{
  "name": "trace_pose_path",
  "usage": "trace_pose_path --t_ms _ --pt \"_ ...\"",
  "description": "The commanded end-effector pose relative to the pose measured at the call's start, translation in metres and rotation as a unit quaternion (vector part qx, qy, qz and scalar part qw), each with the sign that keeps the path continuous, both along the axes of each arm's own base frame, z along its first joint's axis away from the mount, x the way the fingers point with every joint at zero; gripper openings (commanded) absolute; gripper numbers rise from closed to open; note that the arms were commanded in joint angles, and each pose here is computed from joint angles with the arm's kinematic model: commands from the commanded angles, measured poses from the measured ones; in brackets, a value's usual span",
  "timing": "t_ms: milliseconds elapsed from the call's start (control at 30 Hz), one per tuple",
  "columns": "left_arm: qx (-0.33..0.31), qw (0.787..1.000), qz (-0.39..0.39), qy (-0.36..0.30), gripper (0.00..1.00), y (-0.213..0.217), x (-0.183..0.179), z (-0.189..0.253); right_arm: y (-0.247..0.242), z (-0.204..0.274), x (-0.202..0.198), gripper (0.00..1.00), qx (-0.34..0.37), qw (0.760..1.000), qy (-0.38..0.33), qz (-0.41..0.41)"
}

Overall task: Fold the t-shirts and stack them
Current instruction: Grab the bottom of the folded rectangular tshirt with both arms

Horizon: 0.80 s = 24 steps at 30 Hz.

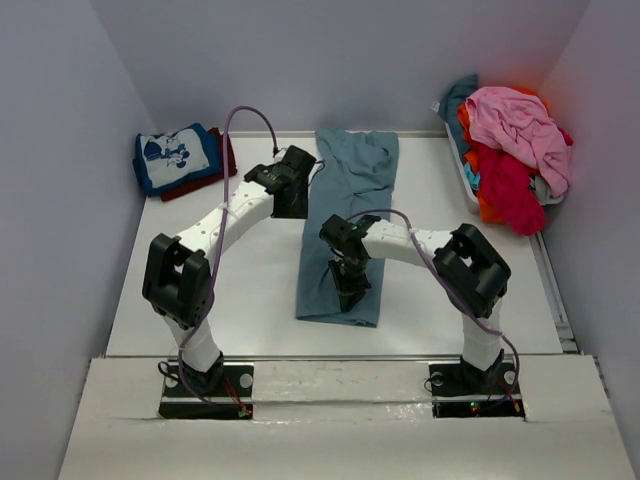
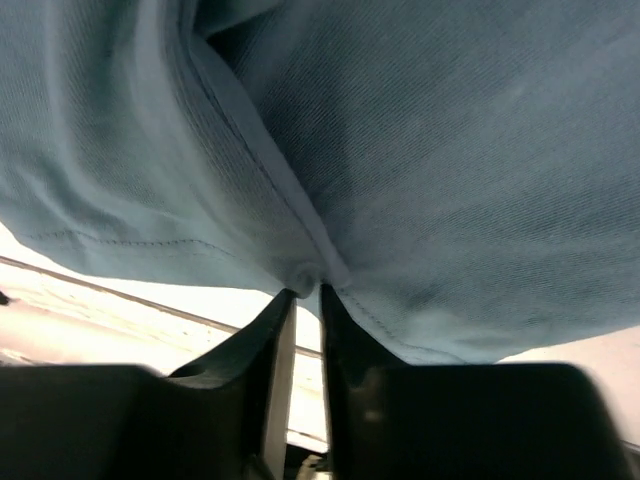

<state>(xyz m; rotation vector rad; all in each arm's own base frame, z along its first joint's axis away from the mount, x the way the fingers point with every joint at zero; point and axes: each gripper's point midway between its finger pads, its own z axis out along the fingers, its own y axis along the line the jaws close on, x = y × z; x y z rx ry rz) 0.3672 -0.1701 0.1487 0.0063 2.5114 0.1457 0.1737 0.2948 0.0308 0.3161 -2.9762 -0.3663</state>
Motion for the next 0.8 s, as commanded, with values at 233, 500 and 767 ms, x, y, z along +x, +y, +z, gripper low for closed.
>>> trace_pose_path --t_ms 233,500,767 --pt "-0.009 0.999 0.005 -0.033 0.80 0.007 0.000 0.023 0.010 0.016 -0.005 0.12 0.008 1.000 -0.023 0.018" --pt "-0.007 1.000 0.002 -0.026 0.80 0.006 -0.002 0.016 0.008 0.046 -0.014 0.07 0.013 0.999 -0.045 0.017" --pt "-0.011 1.000 -0.003 -0.019 0.80 0.005 -0.004 0.010 -0.003 0.046 -0.020 0.13 -0.011 0.999 -0.046 0.009"
